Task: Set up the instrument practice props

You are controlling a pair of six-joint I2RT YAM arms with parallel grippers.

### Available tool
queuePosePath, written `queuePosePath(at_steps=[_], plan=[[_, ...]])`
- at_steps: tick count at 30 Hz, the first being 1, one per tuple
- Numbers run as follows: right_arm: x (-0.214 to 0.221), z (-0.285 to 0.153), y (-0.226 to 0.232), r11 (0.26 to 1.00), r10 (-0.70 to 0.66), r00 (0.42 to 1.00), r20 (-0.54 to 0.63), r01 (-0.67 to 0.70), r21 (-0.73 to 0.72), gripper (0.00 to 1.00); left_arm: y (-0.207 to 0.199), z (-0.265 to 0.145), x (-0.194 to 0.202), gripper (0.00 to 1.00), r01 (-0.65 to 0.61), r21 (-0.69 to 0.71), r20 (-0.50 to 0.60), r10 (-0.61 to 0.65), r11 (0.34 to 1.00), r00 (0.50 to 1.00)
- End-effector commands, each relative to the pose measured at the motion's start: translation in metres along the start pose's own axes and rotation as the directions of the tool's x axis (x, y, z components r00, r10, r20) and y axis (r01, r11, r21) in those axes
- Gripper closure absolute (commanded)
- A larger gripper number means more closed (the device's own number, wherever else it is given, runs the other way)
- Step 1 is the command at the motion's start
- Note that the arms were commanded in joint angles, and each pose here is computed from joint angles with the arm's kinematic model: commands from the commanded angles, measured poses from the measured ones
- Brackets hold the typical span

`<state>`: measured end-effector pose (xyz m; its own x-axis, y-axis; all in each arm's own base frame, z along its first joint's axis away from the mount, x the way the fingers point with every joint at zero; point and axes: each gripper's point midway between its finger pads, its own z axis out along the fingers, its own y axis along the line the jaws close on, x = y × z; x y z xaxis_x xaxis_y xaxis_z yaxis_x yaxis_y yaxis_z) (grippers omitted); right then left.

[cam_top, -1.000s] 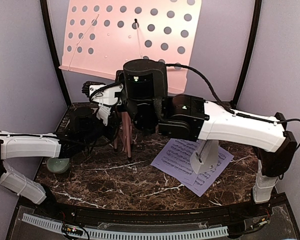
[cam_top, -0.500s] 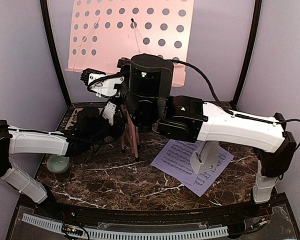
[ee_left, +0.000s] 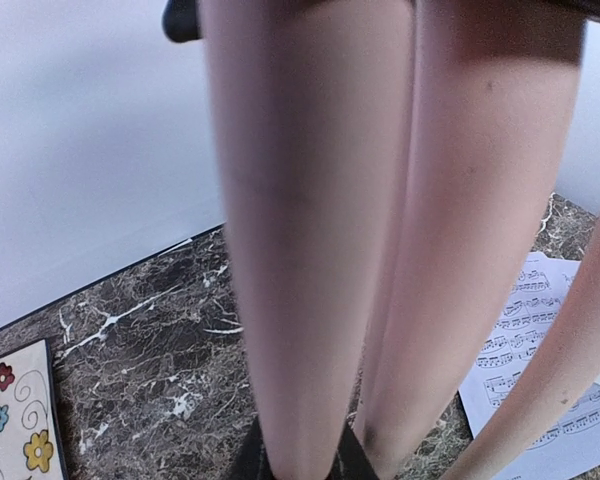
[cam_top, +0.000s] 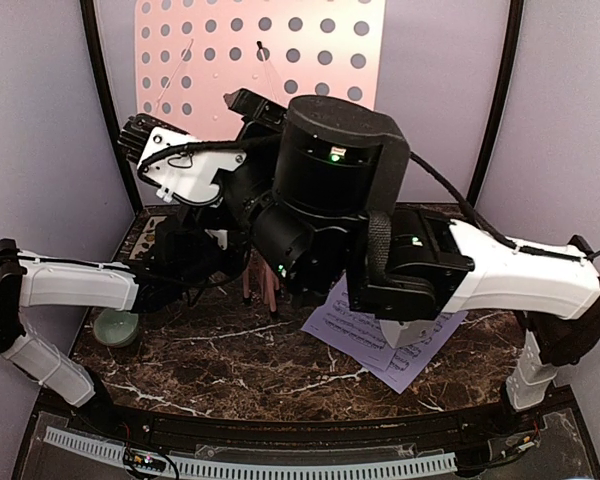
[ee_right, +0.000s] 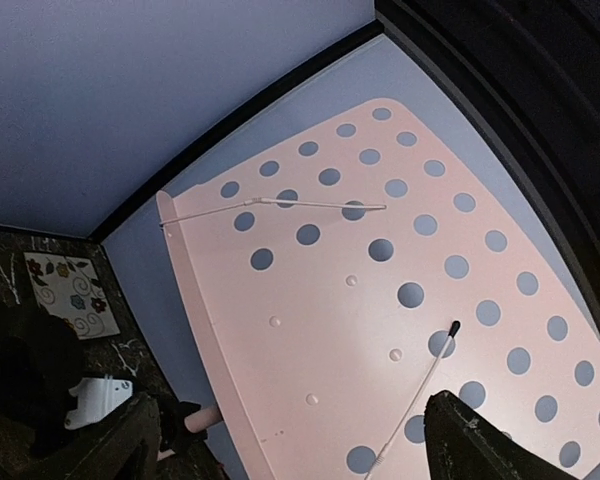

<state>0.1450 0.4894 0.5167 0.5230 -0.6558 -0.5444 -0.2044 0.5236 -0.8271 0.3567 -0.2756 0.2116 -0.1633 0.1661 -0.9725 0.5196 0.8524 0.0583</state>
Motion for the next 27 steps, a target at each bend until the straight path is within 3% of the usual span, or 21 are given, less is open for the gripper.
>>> queuePosePath(at_steps=[1,5,8,13,17,23,27], plan=[[0.000,-0.020,-0.015,0.956,0.264,0.964,0.011,-0.261,-0.135,0.03,0.006,0.003,-0.011,1.00,-0.007,-0.027,0.008,0.008,1.000,1.000],[0.011,-0.044,0.030,0.846,0.408,0.913,-0.023,-0.388,-0.366,0.00,0.007,0.003,-0.010,1.00,-0.010,-0.029,0.005,0.010,1.000,1.000],[0.037,-0.056,0.082,0.724,0.501,0.858,-0.118,-0.489,-0.487,0.01,0.005,0.005,-0.009,1.00,-0.012,-0.023,0.003,0.012,1.000,1.000],[0.092,-0.065,0.131,0.446,0.679,0.663,-0.316,-0.714,-0.540,0.08,0.005,0.007,-0.008,1.00,-0.016,-0.024,0.004,0.016,1.000,1.000],[0.136,-0.056,0.154,0.305,0.748,0.522,-0.409,-0.819,-0.487,0.13,0.006,0.007,-0.010,1.00,-0.032,-0.027,0.011,0.032,0.999,0.999],[0.216,-0.014,0.185,0.241,0.745,0.406,-0.530,-0.904,-0.354,0.24,0.005,0.006,-0.016,1.00,-0.041,-0.017,0.028,0.042,0.999,0.999],[0.221,0.012,0.181,0.253,0.759,0.406,-0.509,-0.904,-0.345,0.29,0.005,0.004,-0.016,1.00,-0.046,-0.014,0.027,0.046,0.999,0.999]])
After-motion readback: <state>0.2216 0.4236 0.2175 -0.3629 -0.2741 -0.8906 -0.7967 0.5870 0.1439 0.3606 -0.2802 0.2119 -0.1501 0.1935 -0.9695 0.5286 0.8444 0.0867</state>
